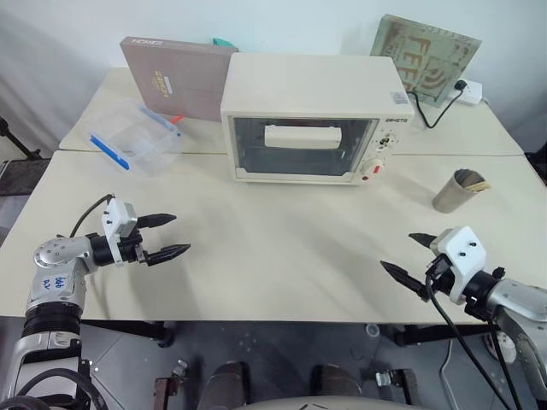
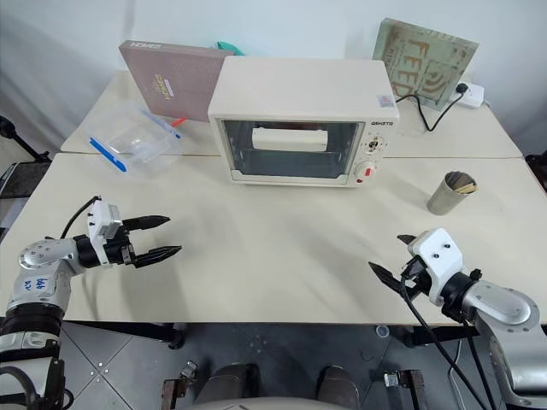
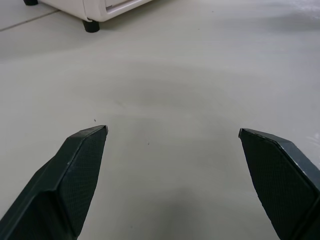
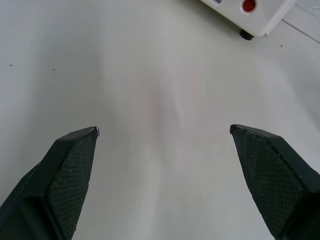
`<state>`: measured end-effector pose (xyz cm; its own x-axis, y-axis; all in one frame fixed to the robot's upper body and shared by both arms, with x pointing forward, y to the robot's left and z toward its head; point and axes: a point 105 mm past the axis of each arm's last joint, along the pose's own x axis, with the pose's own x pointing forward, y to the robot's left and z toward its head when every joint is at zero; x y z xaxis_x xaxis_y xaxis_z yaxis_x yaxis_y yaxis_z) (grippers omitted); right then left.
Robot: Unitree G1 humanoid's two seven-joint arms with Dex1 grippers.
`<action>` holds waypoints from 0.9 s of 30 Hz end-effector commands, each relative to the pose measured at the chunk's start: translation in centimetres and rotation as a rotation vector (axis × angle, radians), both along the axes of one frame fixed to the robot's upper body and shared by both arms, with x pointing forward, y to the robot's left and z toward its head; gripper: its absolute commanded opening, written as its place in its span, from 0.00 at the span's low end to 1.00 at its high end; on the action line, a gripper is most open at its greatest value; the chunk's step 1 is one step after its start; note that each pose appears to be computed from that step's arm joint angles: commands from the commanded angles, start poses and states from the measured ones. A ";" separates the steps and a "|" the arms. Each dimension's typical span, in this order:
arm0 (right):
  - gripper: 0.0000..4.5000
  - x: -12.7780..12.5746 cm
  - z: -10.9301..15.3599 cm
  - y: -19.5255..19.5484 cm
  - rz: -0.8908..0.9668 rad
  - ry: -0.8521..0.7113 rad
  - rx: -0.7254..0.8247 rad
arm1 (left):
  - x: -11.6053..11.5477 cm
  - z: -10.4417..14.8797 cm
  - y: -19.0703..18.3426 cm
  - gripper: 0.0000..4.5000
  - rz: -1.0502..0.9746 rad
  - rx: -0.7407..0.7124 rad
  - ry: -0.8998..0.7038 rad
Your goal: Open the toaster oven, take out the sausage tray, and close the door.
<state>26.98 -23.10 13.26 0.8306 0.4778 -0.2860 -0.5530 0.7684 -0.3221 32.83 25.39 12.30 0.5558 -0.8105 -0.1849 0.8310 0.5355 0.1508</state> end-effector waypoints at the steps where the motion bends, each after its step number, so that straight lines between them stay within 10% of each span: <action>1: 0.98 0.0 0.7 0.1 0.022 -0.021 -0.026 | -0.2 1.2 -0.1 1.00 -0.028 0.020 -0.044; 27: 0.98 7.7 10.9 10.6 0.301 -0.152 0.145 | 0.4 7.5 -3.9 1.00 -0.080 -0.267 -0.286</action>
<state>34.60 -12.65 23.37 0.6895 0.7161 -0.1085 -0.7102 0.6390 -0.2953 33.31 21.13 18.76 0.4892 -0.8600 0.1452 0.8319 0.5101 0.2186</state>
